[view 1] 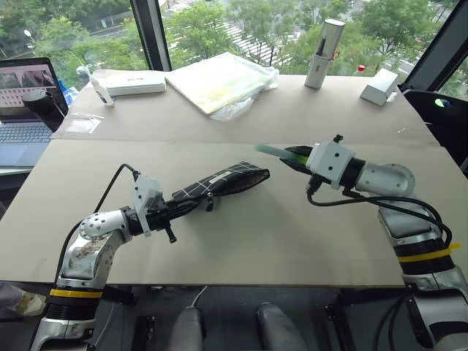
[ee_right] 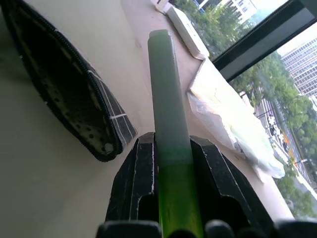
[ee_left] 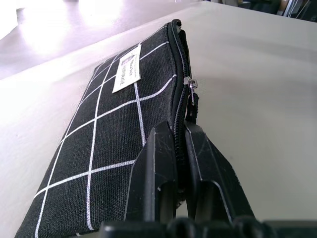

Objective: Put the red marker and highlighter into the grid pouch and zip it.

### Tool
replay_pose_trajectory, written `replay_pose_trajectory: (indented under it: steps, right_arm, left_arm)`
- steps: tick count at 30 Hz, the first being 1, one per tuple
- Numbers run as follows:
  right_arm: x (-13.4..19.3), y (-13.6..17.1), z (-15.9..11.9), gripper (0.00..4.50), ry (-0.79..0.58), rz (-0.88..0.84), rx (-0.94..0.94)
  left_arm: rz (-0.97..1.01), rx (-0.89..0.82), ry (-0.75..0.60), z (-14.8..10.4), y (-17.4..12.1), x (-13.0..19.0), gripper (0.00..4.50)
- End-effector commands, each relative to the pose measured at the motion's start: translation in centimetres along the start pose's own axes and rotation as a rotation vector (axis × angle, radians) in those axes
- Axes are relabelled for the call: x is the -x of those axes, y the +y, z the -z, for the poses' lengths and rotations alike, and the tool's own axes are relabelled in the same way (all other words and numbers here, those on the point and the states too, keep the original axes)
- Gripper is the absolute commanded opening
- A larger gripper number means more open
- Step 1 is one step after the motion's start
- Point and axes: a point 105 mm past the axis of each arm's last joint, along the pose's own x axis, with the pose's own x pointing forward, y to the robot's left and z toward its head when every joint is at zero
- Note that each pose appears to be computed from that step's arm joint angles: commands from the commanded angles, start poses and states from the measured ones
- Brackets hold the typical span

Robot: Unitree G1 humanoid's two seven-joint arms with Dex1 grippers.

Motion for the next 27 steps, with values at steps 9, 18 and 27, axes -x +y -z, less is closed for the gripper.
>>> replay_pose_trajectory:
  steps: [9,18,27]
  right_arm:
    - [0.2,1.6,-0.8,0.57,-0.096,-0.048,0.242]
    - [0.1,2.8,0.2,0.57,-0.068,-0.086,0.299]
    - [-1.8,3.2,0.8,0.57,-0.043,-0.12,0.342]
  left_arm:
    - [0.022,-0.021,-0.02,-1.2,0.2,-0.1,0.0]
    - [0.034,-0.026,-0.02,-1.5,0.3,-0.3,0.0]
    - [0.067,-0.017,-0.022,-1.4,-0.6,-0.9,0.0]
